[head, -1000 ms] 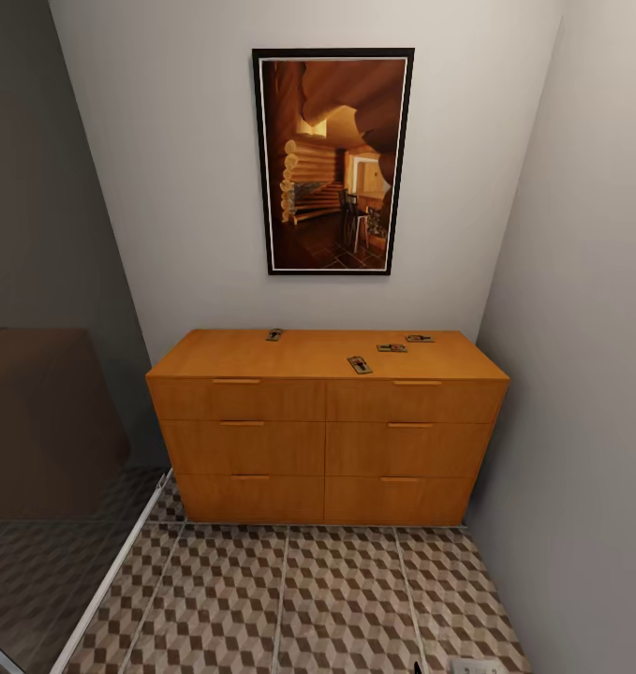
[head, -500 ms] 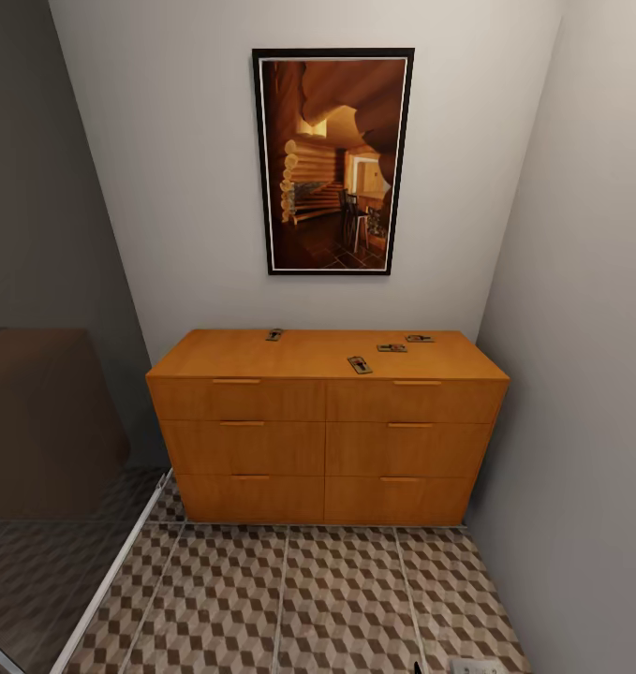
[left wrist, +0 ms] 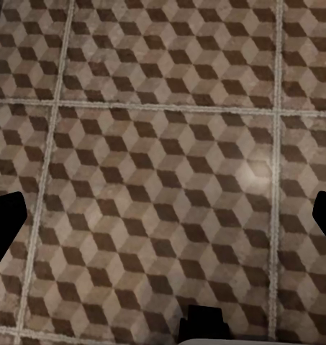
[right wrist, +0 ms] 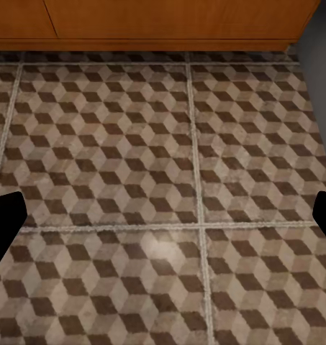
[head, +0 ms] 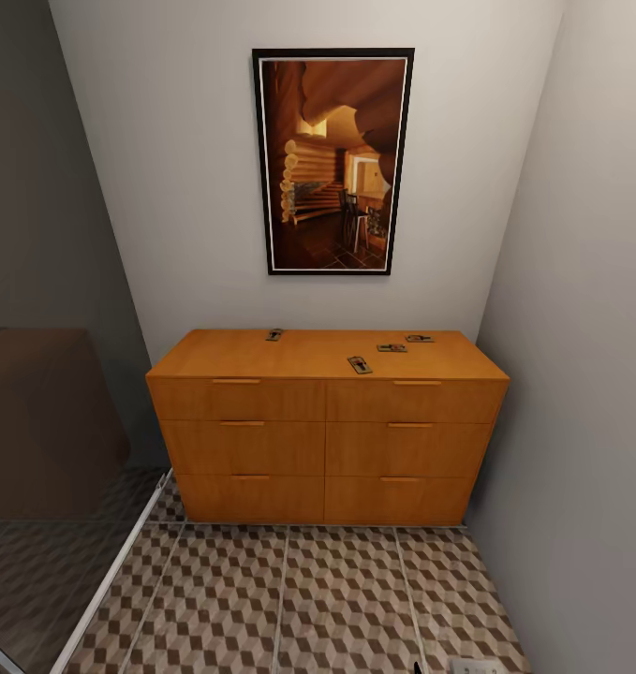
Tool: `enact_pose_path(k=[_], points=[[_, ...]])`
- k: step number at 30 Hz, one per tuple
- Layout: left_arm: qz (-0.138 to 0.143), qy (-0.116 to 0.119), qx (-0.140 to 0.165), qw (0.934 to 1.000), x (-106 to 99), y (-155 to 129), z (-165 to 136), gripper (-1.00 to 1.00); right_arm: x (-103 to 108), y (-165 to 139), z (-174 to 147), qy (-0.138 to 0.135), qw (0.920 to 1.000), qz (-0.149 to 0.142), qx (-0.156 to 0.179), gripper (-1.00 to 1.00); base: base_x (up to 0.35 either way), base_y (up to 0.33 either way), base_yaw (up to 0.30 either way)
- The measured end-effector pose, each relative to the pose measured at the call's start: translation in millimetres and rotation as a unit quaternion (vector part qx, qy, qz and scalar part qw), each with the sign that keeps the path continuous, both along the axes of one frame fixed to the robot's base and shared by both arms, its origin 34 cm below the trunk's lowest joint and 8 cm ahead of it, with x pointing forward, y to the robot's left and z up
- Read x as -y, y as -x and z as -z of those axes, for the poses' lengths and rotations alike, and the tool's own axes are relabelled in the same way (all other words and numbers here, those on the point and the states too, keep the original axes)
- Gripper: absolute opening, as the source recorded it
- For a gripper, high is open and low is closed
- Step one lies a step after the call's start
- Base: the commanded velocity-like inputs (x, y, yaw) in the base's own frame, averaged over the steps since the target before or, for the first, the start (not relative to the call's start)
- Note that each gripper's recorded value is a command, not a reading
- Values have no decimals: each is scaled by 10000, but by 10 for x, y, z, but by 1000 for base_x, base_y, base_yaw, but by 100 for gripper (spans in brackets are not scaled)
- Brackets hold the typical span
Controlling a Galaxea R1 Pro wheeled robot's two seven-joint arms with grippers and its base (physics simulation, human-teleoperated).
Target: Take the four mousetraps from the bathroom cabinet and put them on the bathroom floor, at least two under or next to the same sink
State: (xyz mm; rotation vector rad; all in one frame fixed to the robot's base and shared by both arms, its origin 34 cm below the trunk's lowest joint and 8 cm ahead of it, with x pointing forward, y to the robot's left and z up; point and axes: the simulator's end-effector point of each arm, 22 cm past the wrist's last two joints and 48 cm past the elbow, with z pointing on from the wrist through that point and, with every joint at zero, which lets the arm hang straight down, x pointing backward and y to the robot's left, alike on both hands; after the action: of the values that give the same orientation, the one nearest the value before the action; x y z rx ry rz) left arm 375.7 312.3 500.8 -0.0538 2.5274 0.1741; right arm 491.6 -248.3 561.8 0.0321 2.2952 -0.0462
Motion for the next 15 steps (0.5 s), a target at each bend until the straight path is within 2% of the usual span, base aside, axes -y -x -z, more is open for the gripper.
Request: enact_pose_path(k=[15], points=[[3, -1, 2, 10000, 0, 0, 0, 100, -2, 0, 0, -1, 10000, -2, 0, 100, 0, 0, 0]])
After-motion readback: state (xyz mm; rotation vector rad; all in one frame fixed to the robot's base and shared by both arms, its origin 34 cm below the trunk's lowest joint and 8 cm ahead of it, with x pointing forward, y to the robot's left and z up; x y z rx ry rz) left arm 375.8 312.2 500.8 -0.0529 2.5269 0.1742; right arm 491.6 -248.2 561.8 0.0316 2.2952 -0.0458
